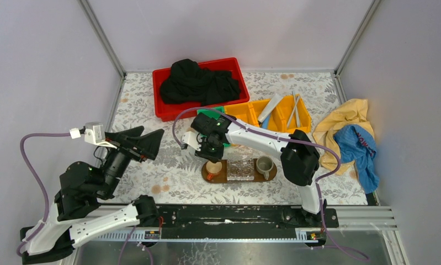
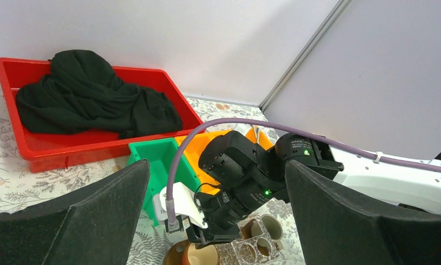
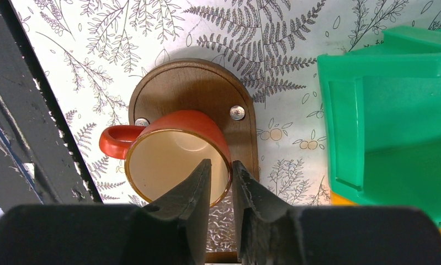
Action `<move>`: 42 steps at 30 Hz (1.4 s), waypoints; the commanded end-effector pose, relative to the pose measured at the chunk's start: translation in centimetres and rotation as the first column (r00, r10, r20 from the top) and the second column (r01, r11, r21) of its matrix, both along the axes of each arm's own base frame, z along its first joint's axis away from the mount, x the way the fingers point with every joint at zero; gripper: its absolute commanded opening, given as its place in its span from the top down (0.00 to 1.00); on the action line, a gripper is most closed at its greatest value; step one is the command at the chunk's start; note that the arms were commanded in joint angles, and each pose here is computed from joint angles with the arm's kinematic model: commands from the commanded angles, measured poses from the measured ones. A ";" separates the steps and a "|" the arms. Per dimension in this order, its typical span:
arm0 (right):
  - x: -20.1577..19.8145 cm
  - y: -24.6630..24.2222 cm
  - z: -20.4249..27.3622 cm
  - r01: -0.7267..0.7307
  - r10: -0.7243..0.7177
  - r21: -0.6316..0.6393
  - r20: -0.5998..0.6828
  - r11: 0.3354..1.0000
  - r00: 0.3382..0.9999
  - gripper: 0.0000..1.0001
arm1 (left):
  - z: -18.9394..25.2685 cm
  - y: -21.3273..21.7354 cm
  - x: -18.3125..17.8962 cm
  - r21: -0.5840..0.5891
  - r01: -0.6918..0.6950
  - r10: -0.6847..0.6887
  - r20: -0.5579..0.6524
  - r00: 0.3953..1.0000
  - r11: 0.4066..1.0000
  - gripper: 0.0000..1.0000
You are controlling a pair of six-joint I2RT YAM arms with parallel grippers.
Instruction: Prepare toiletry sets of a toothbrush and toothpaste on the tray
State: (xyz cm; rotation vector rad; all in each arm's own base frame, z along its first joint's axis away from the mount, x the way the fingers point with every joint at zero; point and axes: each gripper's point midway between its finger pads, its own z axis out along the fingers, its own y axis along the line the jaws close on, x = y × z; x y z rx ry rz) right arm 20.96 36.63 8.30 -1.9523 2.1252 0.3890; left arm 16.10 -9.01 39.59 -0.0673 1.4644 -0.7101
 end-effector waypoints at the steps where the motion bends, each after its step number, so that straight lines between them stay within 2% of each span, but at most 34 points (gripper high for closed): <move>1: 0.1 0.8 1.8 -0.001 0.001 0.035 0.020 0.999 1.000 0.71 | -0.1 0.2 0.0 -0.010 -0.005 0.005 0.000 1.000 1.000 0.00; 5: 0.2 0.8 3.2 -0.004 0.002 0.055 0.040 0.998 0.999 0.65 | 0.0 0.0 -0.1 -0.017 0.008 -0.008 0.000 1.000 1.000 0.00; 12: 0.1 0.1 7.2 -0.019 0.008 0.117 0.096 0.993 0.995 0.41 | 0.7 -1.1 -0.9 -0.043 0.082 -0.082 0.011 0.997 0.996 0.00; 18: -0.5 -1.6 9.6 -0.035 0.022 0.176 0.076 0.984 0.997 0.37 | 3.6 -2.8 -3.1 -0.097 0.253 -0.242 0.111 0.964 0.963 0.00; 23: -0.8 -4.3 12.1 -0.046 0.047 0.288 0.003 0.957 0.999 0.37 | 5.7 -3.4 -4.6 -0.133 0.346 -0.320 0.187 0.929 0.929 0.00; 26: -0.7 -6.7 14.8 -0.007 0.021 0.396 -0.032 0.918 0.999 0.37 | 6.0 -3.8 -4.7 -0.136 0.361 -0.332 0.196 0.923 0.923 0.00; 29: 0.9 -9.6 17.8 0.095 -0.069 0.530 -0.068 0.843 0.995 0.37 | 5.1 -5.1 -4.2 -0.110 0.366 -0.345 0.169 0.923 0.924 0.00; 34: 3.8 -15.2 21.4 0.255 -0.267 0.717 -0.099 0.648 0.959 0.33 | 1.5 -8.5 -2.6 -0.044 0.372 -0.368 0.082 0.926 0.927 0.00; 38: 5.2 -19.6 23.0 0.331 -0.430 0.813 -0.112 0.478 0.896 0.21 | -1.5 -11.5 -1.3 0.036 0.385 -0.385 -0.007 0.923 0.922 0.00; 40: 5.8 -21.3 23.3 0.342 -0.504 0.844 -0.101 0.413 0.858 0.11 | -2.9 -13.2 -0.8 0.073 0.405 -0.403 -0.047 0.914 0.911 0.00; 42: 6.4 -22.9 23.5 0.368 -0.569 0.860 -0.115 0.352 0.814 0.05 | -3.8 -14.5 -0.5 0.098 0.426 -0.421 -0.066 0.905 0.900 0.00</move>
